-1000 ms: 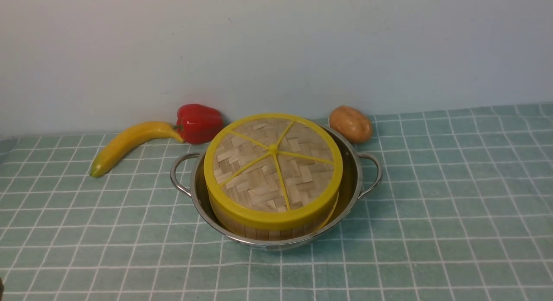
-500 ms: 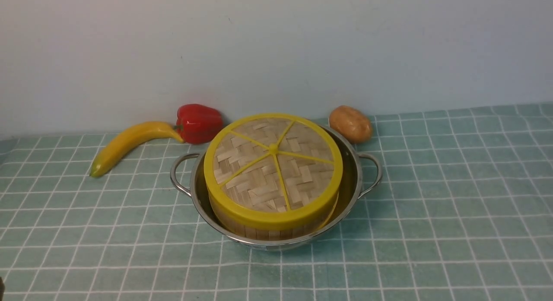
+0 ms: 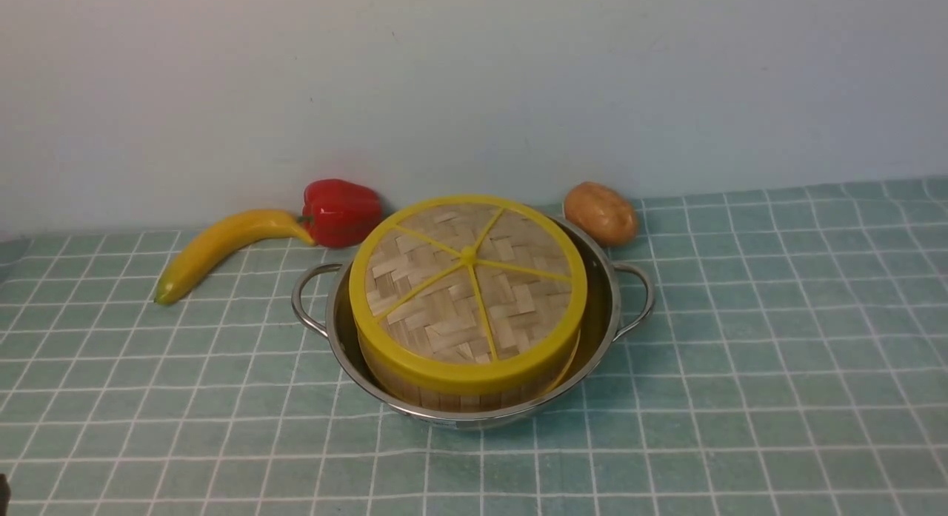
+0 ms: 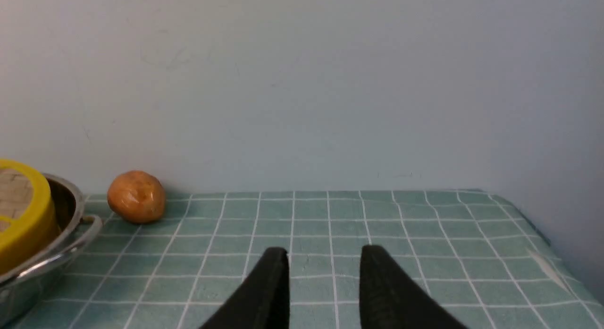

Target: Place the steamer in the pot on the blue tablecloth, and put the lid on the steamer.

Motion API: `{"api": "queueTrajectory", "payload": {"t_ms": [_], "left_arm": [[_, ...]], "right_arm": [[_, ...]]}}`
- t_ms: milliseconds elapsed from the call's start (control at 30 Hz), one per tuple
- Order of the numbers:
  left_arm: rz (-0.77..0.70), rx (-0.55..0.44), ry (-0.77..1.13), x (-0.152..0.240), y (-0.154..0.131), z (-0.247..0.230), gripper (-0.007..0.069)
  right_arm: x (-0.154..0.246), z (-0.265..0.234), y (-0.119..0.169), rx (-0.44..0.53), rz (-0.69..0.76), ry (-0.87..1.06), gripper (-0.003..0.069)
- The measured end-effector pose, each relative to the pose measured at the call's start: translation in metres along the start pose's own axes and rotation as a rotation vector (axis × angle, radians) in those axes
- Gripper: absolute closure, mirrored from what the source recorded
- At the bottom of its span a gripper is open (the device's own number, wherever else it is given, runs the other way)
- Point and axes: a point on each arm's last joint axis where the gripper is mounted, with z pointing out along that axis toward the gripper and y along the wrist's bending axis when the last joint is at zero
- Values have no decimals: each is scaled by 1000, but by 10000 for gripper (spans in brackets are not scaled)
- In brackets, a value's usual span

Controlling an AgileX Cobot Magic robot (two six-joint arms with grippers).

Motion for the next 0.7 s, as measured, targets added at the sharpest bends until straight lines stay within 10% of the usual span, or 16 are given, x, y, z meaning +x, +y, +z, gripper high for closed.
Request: {"api": "queueTrajectory", "payload": {"t_ms": [700], "left_arm": [[6,0,-1,0,0,0,477]], "right_arm": [[15,2,-1,3,0,47,419]]}}
